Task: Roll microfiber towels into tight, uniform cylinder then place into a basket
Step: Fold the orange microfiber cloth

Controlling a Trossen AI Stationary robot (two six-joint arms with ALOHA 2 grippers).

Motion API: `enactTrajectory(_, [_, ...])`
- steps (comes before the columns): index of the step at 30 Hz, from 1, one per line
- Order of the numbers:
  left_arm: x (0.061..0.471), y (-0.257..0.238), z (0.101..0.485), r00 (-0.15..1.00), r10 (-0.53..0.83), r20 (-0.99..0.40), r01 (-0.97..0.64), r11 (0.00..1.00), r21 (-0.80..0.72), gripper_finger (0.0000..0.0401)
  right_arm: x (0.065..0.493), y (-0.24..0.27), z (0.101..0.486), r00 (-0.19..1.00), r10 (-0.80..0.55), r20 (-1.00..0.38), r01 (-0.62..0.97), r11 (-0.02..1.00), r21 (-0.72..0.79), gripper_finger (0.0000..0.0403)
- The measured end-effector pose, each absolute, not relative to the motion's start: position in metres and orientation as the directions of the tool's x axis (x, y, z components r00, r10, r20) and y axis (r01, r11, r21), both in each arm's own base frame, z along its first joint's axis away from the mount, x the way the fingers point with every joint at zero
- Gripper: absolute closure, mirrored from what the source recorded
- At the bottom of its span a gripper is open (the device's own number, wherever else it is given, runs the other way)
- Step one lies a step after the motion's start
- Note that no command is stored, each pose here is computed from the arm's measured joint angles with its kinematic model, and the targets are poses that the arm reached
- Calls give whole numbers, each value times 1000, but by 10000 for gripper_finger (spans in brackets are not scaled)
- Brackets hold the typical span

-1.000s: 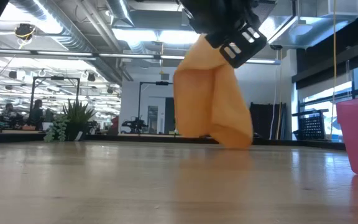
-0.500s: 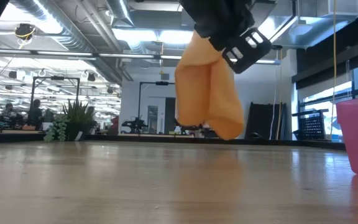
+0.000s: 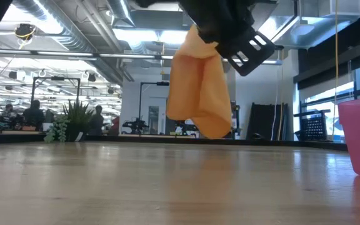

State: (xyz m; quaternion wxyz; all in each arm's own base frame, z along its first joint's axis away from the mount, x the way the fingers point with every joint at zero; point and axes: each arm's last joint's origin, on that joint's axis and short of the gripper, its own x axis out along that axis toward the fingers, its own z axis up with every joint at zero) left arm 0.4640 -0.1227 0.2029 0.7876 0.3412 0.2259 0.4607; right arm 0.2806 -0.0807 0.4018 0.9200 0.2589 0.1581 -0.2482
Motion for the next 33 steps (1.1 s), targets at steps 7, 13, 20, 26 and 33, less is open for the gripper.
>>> enactTrajectory(7, [473,-86,201,444,894,-58,-586,339,736,324,281,-80,401,831,-358,-425,531,735,420,398])
enactTrajectory(13, [477,-57,201,386,921,-58,-601,299,741,326,280,-80,399,821,-354,-448,547,715,436,398])
enactTrajectory(20, [480,-29,201,331,942,-58,-616,262,743,322,280,-80,399,820,-354,-449,547,714,436,398])
enactTrajectory(26, [477,-16,202,201,979,-28,-647,154,747,326,280,-80,399,820,-355,-449,547,716,433,398])
enactTrajectory(33, [476,-17,202,155,988,-15,-578,103,810,326,280,-80,399,819,-356,-449,547,721,426,398])
